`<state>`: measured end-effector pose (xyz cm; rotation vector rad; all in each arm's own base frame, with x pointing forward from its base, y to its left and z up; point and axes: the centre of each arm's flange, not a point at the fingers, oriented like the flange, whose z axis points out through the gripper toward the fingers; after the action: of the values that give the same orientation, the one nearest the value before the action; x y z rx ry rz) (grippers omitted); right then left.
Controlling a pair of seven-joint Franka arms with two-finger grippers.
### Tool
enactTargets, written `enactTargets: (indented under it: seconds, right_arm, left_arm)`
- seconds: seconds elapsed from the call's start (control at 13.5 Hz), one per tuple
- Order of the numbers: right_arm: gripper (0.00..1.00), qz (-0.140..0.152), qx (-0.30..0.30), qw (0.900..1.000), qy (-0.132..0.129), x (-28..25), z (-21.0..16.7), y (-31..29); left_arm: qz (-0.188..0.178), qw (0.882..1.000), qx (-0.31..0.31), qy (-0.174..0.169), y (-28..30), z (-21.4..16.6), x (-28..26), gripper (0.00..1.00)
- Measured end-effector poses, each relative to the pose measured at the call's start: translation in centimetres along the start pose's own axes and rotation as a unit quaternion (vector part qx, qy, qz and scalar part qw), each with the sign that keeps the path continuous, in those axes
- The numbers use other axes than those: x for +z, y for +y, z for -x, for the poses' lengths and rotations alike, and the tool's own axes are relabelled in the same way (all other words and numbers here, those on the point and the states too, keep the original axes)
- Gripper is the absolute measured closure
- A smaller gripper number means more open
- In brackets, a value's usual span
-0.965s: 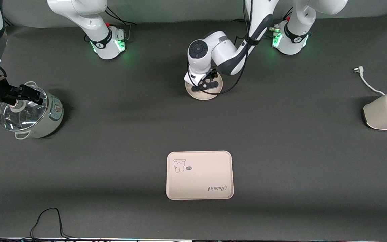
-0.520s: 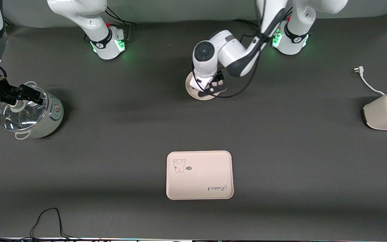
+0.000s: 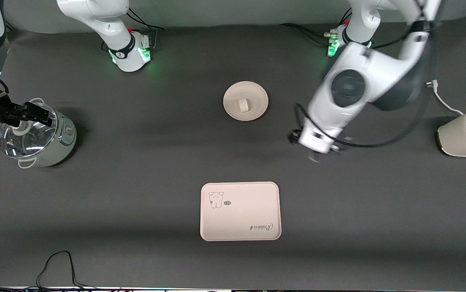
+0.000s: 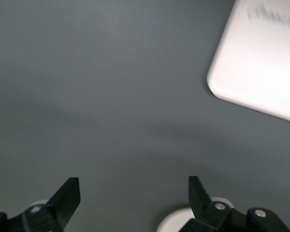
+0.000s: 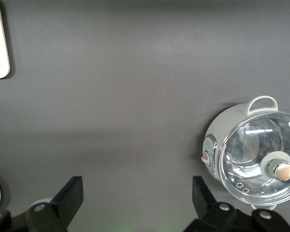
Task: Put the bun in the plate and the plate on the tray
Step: 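Withdraw the left gripper while the right gripper reaches toward the plate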
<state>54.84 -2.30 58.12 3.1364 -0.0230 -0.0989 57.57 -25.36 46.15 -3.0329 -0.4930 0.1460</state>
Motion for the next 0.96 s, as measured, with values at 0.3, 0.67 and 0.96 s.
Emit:
enactTargets:
  seconds: [0.3,0.67,0.96]
  right_arm:
    - [0.0,0.002,-0.014,1.0,0.0,0.0,0.0,-2.9]
    - [0.0,0.004,-0.016,1.0,0.003,-0.4,0.8,-7.8]
    - [0.0,-0.01,0.014,1.0,-0.001,-0.3,1.9,-10.6]
  left_arm:
    - [-0.009,1.0,0.018,-0.001,-8.4,-6.1,-2.4,0.0]
    - [-0.011,1.0,0.022,0.007,-16.6,-9.6,-5.2,0.0]
    - [-0.015,0.999,0.041,0.007,-19.4,-9.1,-7.3,0.0]
